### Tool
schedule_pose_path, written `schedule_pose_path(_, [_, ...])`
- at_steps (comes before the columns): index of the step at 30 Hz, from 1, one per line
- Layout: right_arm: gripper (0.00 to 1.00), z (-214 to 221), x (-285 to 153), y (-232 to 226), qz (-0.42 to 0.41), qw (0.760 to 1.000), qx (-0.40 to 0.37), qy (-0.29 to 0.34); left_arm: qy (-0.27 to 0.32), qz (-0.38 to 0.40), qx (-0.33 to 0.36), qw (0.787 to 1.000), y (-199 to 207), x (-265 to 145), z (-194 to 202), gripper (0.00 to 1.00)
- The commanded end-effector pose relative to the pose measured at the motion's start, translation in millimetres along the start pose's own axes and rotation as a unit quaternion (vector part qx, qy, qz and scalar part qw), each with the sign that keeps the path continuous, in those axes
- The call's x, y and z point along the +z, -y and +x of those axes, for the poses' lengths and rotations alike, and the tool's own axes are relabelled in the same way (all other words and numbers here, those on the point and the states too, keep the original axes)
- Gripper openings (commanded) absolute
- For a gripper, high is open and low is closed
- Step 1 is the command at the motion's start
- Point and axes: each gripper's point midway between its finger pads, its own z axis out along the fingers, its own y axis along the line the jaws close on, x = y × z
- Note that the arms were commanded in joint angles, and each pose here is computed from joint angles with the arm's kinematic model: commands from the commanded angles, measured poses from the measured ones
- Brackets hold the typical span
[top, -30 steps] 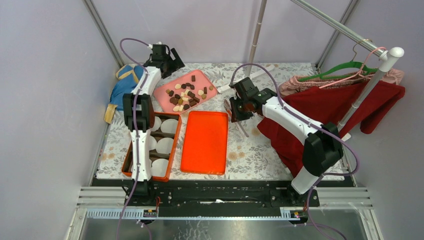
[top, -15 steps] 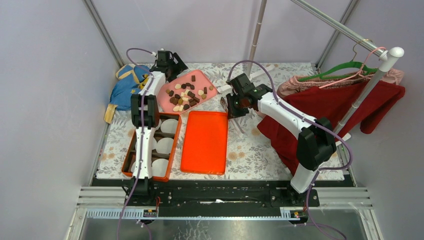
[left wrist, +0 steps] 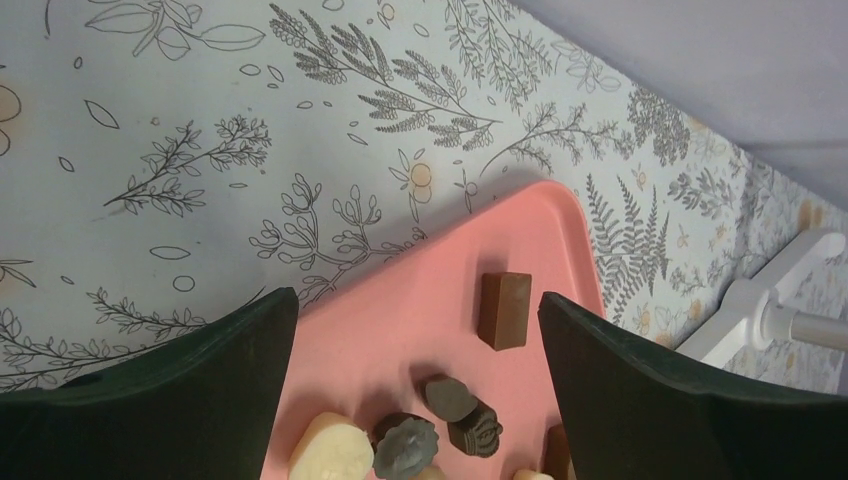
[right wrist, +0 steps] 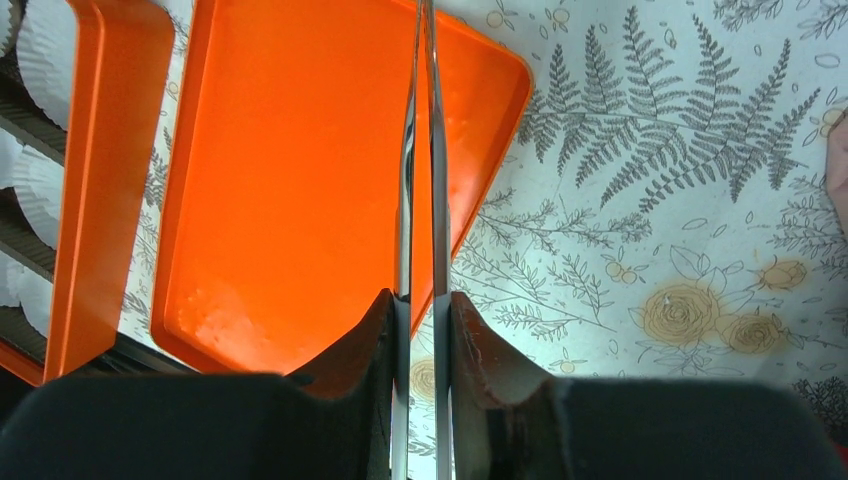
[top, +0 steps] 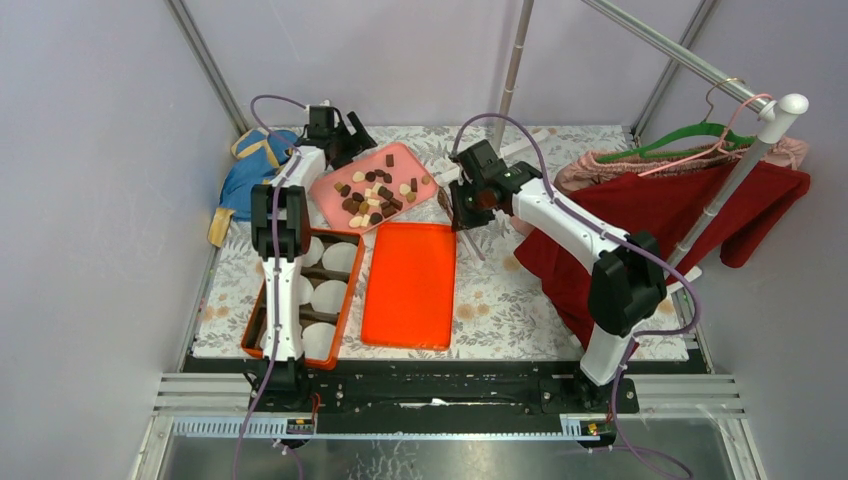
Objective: Pack the chocolate
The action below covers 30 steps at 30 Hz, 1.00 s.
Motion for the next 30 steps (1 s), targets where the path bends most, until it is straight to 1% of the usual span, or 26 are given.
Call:
schedule_pose_path(1, [0.09,-20,-9,-11,-0.008,1.0,-0.019,0.023,-0.03,0.026,0.029,0.999,16,-13,17,0.98])
schedule_pose_path(4, [0.09,-20,-8,-11,-0.009,1.0,-0.019,0.022,-0.022,0.025,0.032,0.999,20,-20,11,0.98])
schedule_pose_path(9, [0.1,-16,-6,-10,-0.009,1.0,-0.022,0.016,0.007,0.025,0.052,0.998,38,-45,-15,0.99])
schedule_pose_path(12, [0.12,-14,-3,-8,-0.003,1.0,-0.029,0.006,0.019,0.029,0.058,0.998,53,-67,-28,0.99])
schedule_pose_path(14, [0.14,-16,1,-5,0.006,0.999,-0.036,-0.002,0.026,0.033,0.062,0.997,66,-91,-34,0.99])
schedule_pose_path(17, [0.17,-23,8,-1,0.022,0.998,-0.049,-0.012,0.025,0.025,0.067,0.997,76,-123,-26,0.99])
schedule_pose_path(21, [0.22,-41,17,-2,0.031,0.997,-0.072,-0.018,0.017,-0.009,0.071,0.997,74,-171,-7,0.99])
schedule_pose_path(25, [0.26,-53,29,-4,0.032,0.996,-0.085,-0.017,0.01,-0.058,0.072,0.996,52,-217,16,0.99])
schedule_pose_path(30, [0.3,-68,49,-5,0.038,0.995,-0.089,-0.017,-0.003,-0.076,0.054,0.996,37,-265,50,0.99])
